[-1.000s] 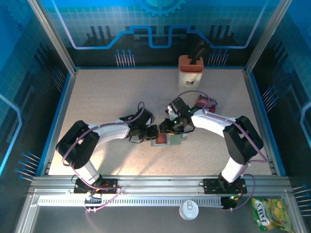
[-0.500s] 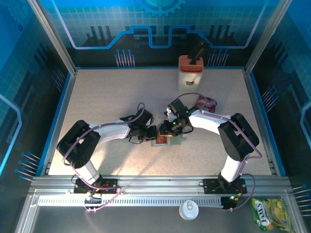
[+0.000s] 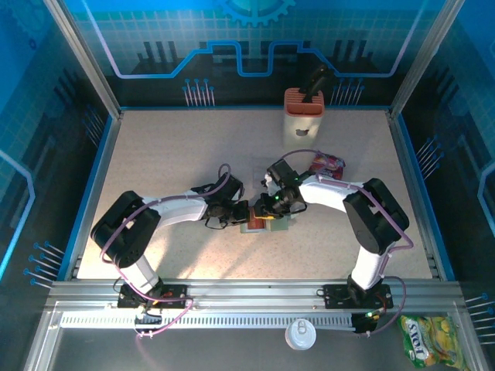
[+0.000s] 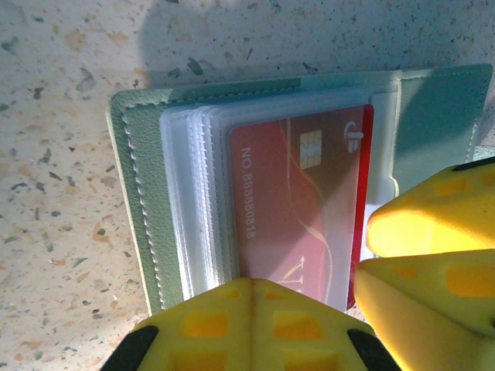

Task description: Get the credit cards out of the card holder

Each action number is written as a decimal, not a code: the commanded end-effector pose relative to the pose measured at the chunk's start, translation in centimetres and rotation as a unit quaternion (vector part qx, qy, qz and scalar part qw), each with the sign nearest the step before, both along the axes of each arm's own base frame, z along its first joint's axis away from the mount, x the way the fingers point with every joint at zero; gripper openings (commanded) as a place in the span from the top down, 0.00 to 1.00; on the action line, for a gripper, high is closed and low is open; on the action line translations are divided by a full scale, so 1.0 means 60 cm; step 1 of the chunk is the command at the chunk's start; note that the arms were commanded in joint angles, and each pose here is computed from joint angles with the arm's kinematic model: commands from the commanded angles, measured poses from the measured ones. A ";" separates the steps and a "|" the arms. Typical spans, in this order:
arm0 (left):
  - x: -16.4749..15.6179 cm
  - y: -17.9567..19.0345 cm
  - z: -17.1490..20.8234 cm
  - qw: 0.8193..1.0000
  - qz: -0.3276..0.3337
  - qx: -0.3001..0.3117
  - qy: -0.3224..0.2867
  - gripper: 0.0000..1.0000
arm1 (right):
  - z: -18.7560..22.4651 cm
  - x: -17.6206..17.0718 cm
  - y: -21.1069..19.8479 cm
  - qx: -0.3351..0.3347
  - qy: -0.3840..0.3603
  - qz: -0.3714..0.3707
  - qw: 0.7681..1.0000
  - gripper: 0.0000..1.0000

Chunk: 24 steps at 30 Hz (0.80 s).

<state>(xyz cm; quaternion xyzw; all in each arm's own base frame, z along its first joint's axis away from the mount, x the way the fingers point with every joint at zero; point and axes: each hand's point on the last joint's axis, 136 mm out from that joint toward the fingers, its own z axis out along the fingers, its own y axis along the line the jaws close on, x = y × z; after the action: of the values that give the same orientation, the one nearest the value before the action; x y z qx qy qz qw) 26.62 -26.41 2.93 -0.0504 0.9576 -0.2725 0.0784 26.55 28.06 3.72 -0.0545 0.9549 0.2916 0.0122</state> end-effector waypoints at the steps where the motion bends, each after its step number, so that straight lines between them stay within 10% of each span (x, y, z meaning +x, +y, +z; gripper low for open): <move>1: -0.022 0.020 -0.030 0.999 0.008 0.033 0.031 1.00 | -0.017 -0.006 -0.009 -0.002 0.020 -0.005 1.000 0.70; 24: -0.021 0.020 -0.023 0.999 0.004 0.038 0.030 1.00 | -0.016 -0.001 -0.050 -0.057 0.003 -0.015 0.998 0.72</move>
<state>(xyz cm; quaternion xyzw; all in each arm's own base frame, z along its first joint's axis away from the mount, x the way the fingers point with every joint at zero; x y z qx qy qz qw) 26.57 -26.29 2.85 -0.0512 0.9586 -0.2693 0.0774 26.57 26.48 2.73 -0.0454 0.9638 0.2624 0.0109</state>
